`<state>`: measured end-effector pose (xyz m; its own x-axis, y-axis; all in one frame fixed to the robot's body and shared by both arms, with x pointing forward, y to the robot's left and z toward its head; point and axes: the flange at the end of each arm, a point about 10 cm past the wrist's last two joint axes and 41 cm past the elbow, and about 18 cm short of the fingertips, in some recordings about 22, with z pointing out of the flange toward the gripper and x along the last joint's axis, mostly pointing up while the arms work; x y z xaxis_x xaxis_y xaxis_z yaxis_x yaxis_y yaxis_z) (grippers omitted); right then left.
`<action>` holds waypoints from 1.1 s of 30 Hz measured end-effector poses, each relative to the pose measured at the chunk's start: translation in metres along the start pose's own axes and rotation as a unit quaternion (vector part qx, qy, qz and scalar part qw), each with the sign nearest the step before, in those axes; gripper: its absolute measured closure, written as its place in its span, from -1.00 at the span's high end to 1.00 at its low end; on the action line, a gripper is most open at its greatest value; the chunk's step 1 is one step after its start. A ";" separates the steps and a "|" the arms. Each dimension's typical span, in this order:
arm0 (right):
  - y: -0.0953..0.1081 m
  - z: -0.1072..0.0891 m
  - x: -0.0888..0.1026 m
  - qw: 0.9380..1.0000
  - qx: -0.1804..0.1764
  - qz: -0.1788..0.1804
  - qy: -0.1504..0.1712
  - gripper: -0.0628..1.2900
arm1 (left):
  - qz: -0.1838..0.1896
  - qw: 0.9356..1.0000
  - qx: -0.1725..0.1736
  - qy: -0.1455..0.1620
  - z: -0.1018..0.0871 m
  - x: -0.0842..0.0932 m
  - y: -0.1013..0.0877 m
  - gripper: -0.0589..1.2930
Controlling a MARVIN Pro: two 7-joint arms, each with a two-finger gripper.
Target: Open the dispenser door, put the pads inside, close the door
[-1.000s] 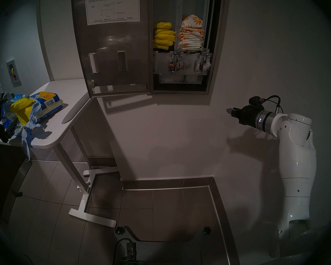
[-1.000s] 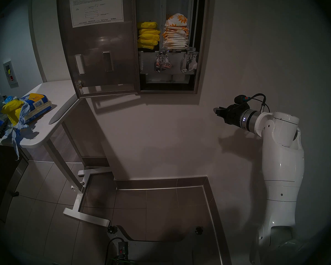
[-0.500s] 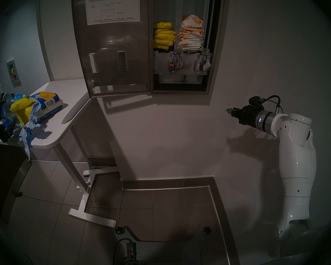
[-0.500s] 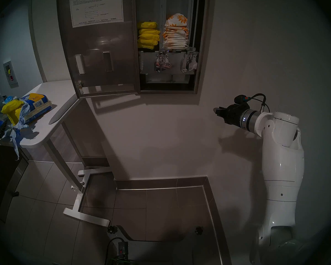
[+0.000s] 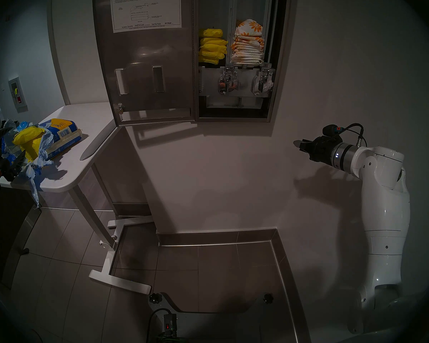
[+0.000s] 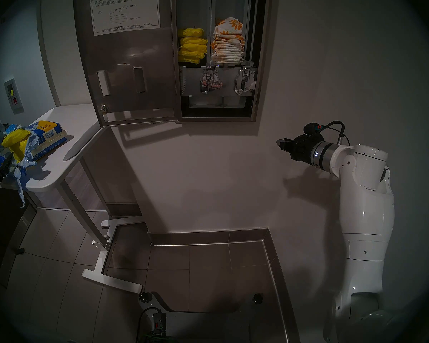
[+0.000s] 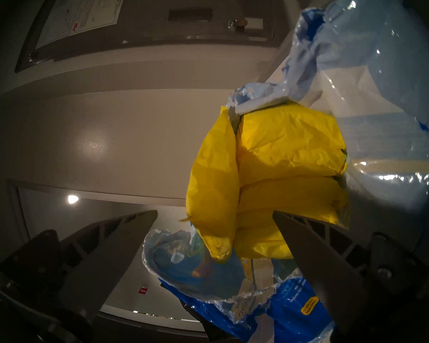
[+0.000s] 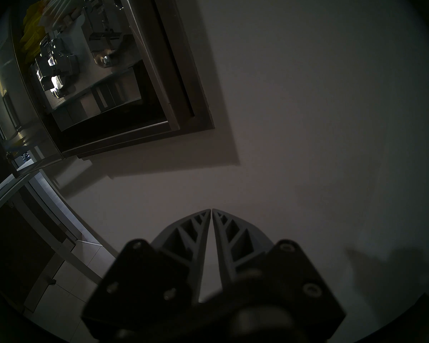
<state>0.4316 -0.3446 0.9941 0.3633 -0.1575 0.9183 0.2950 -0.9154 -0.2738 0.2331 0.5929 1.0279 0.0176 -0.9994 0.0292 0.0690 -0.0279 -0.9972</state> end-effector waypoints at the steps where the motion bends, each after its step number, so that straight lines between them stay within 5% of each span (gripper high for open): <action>1: 0.000 0.000 0.000 1.000 0.000 0.000 0.000 -0.68 | 0.000 1.000 0.000 0.000 0.000 0.000 0.000 0.98; 20: 0.000 0.000 0.000 1.000 0.000 0.000 0.000 -0.68 | -0.013 1.000 -0.001 -0.005 -0.002 -0.002 -0.002 0.91; 22: 0.000 0.000 0.000 1.000 0.000 0.000 0.000 -0.68 | -0.014 1.000 -0.003 -0.006 -0.003 -0.002 -0.001 0.71; 25: 0.000 0.000 0.000 1.000 0.000 0.000 0.000 -0.68 | -0.015 1.000 -0.006 -0.007 -0.002 -0.002 -0.001 -0.20; 28: 0.000 0.000 0.000 1.000 0.000 0.000 0.000 -0.68 | -0.016 1.000 -0.008 -0.007 -0.002 -0.001 0.000 -0.57; 33: 0.000 0.000 0.000 1.000 0.000 0.000 0.000 -0.68 | -0.017 1.000 -0.011 -0.007 -0.001 -0.001 0.001 -0.66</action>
<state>0.4316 -0.3446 0.9942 0.3631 -0.1578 0.9183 0.2949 -0.9154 -0.2739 0.2321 0.5935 1.0269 0.0295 -0.9975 0.0635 0.0484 -0.0620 -0.9969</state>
